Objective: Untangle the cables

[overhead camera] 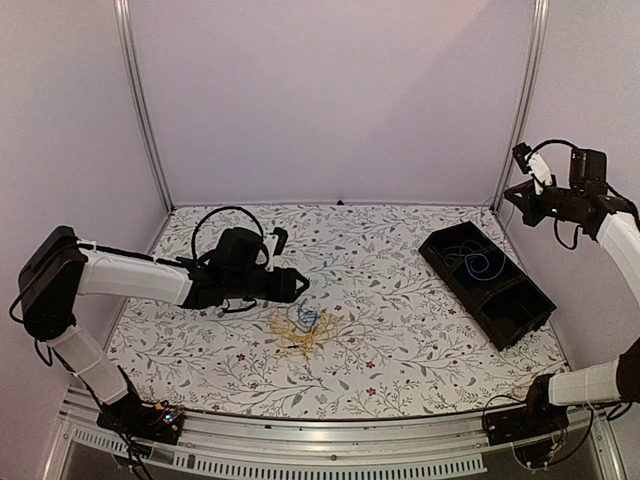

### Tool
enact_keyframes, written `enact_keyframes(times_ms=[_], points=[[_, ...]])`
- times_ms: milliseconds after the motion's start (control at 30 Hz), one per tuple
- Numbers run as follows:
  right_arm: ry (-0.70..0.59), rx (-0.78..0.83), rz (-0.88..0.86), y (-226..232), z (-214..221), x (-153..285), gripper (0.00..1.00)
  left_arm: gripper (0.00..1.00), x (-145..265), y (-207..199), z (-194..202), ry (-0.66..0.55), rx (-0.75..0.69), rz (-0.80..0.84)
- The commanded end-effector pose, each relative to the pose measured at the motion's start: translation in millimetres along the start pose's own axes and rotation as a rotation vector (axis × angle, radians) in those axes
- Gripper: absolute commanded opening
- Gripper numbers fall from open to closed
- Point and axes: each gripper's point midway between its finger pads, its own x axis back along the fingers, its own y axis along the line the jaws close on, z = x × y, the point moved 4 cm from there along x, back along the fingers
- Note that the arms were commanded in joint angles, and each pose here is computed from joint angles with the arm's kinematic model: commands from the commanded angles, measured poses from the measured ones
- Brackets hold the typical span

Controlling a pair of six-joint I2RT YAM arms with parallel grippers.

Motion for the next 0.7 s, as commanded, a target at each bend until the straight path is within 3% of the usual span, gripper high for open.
enact_keyframes(times_ms=[0,233,667], points=[[-0.023,0.002,0.017,-0.9,-6.5,6.5,0.0,0.6,1.4,-0.5,-1.2,-0.009,0.005,0.005],[-0.033,-0.007,0.025,2.8,-12.2,18.2,0.0,0.61,1.9,0.4,0.6,-0.008,0.011,0.005],[0.163,0.022,0.023,23.6,50.9,20.0,0.0,0.61,-5.8,2.7,4.4,0.007,0.008,-0.003]])
